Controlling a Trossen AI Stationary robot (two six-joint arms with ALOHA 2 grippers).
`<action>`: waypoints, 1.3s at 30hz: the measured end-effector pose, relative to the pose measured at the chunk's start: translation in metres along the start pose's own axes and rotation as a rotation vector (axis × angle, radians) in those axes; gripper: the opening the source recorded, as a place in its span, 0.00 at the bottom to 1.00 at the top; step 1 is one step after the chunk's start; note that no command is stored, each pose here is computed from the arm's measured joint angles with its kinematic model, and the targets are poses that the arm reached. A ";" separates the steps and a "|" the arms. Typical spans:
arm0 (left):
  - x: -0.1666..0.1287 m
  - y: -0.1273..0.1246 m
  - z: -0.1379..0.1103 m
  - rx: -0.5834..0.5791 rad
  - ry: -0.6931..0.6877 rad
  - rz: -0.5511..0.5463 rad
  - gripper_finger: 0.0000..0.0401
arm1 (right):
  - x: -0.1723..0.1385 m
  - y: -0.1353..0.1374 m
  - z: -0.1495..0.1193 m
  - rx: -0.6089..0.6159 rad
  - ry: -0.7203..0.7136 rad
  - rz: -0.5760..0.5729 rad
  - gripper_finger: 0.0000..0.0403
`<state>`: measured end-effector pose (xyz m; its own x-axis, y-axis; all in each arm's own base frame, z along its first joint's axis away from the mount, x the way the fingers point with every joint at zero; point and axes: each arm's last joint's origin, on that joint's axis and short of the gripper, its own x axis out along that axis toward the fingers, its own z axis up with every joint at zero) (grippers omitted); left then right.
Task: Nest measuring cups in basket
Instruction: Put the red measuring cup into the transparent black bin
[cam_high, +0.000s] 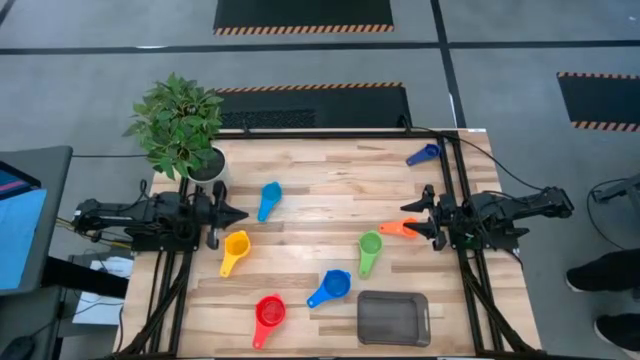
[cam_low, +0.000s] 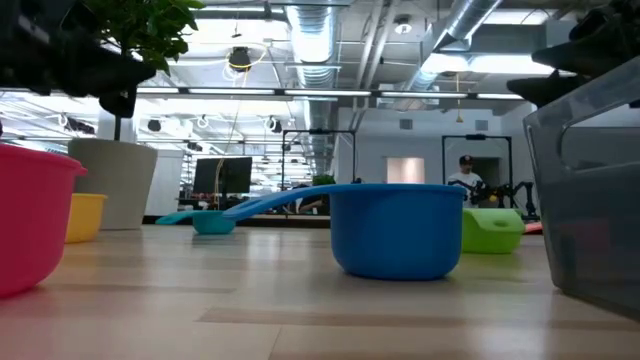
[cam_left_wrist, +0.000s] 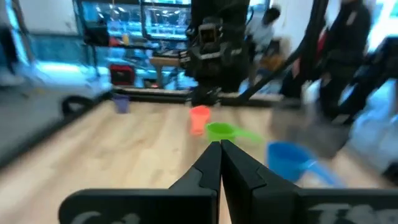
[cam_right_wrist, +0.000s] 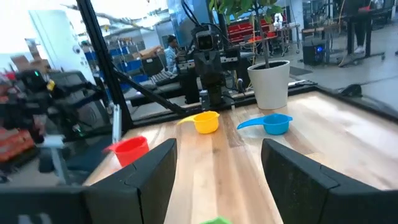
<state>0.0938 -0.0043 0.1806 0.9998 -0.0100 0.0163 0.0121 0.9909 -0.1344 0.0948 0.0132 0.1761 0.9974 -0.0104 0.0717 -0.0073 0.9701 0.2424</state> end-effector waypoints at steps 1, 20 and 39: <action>0.000 0.000 0.001 -0.044 -0.013 -0.005 0.00 | 0.000 0.000 0.000 0.025 0.000 0.000 0.64; -0.003 0.009 0.017 -0.563 -0.298 0.291 0.00 | -0.002 -0.003 0.017 0.497 -0.244 -0.131 0.64; -0.002 0.007 0.011 -0.525 -0.195 0.221 0.00 | -0.002 -0.004 0.018 0.502 -0.257 -0.146 0.64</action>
<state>0.0920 0.0036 0.1904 0.9590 0.2624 0.1074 -0.1399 0.7674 -0.6258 0.0914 0.0052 0.1922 0.9417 -0.2547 0.2201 0.0332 0.7210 0.6921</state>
